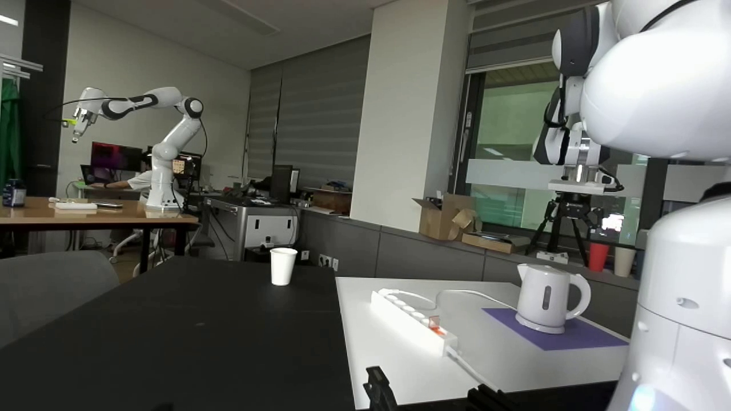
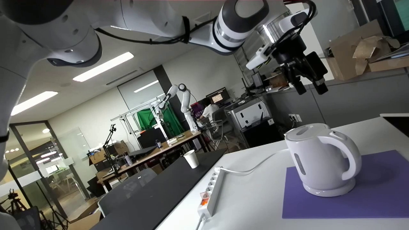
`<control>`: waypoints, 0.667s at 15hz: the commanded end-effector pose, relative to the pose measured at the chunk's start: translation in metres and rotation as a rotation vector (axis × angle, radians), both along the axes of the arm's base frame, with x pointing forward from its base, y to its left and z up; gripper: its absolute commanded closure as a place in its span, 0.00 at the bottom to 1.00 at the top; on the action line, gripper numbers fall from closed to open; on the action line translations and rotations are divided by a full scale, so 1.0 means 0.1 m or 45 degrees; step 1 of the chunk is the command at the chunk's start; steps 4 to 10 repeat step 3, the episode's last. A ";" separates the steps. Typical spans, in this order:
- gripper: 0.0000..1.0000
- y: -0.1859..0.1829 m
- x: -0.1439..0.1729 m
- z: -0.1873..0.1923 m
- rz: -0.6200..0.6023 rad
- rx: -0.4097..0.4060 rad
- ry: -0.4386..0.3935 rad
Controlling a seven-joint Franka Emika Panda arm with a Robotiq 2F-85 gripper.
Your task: Press the on/off button on the kettle.
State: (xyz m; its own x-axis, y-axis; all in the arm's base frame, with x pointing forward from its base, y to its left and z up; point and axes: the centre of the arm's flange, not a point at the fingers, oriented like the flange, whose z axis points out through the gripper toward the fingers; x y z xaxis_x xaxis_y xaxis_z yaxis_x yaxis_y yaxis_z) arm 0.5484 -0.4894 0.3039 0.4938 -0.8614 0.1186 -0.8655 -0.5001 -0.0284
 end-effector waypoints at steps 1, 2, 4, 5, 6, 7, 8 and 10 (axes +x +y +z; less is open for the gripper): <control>0.00 -0.01 -0.01 -0.01 -0.001 0.001 0.002; 0.00 -0.02 -0.02 -0.01 -0.002 0.001 0.002; 0.00 -0.03 -0.02 -0.01 -0.003 0.001 0.002; 0.00 -0.03 -0.02 -0.01 -0.003 0.001 0.002; 0.00 -0.03 -0.02 -0.01 -0.003 0.001 0.002; 0.00 -0.03 -0.02 -0.01 -0.003 0.001 0.002; 0.00 -0.03 -0.02 -0.01 -0.003 0.001 0.002; 0.00 -0.03 -0.02 -0.01 -0.003 0.001 0.002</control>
